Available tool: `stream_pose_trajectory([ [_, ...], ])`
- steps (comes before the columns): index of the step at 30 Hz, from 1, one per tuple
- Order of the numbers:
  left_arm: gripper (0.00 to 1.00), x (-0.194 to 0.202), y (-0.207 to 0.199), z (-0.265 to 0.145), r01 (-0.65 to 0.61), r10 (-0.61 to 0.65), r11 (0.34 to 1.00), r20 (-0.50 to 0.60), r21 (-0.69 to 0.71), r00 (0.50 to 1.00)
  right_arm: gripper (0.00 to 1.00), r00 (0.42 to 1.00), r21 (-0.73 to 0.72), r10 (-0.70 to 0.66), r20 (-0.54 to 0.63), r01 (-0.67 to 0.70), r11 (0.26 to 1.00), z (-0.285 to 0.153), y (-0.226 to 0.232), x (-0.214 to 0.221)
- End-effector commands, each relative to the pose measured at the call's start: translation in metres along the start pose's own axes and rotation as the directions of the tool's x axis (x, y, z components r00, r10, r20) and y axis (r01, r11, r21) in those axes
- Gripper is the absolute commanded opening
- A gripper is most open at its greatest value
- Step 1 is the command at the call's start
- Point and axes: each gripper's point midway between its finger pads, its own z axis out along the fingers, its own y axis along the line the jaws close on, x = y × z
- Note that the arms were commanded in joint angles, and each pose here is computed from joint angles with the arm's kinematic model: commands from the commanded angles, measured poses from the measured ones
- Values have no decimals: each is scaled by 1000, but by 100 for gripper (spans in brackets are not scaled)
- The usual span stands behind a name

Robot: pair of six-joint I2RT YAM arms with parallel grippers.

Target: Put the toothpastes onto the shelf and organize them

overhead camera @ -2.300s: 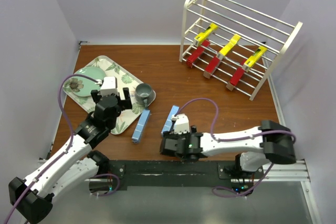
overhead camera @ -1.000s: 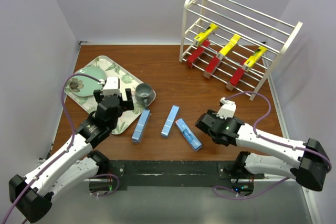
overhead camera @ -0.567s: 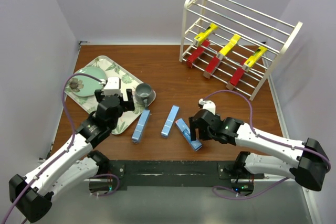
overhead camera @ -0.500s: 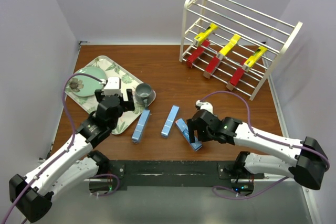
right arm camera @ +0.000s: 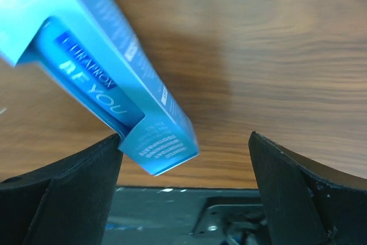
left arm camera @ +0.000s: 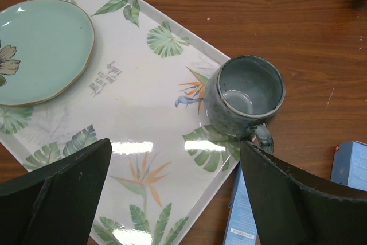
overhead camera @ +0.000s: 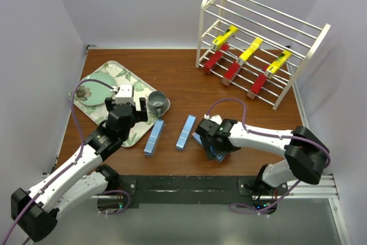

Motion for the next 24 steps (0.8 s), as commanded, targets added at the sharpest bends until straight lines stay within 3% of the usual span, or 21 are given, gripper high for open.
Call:
stream_pose_trajectory([
  [1,100,-7,0,2,0,0,1000,33,-6,999,95,997,179,37,66,-49,983,-5,-43,-31],
  [15,100,-5,-7,5,-26,25,999,24,24,999,93,900,105,326,288,-368,924,9,-131,-157],
  [18,99,-5,-22,4,-45,42,992,32,117,999,93,881,95,336,334,-386,918,6,-148,-184],
  [21,98,-2,-54,1,-79,68,952,49,296,996,93,867,39,346,360,-384,922,-8,-145,-193],
  [22,97,2,-76,-6,-86,77,905,39,418,996,93,860,20,352,369,-386,922,-13,-144,-193],
  [24,96,3,-101,-9,-95,98,850,22,518,995,94,843,-53,367,393,-378,924,-26,-137,-184],
])
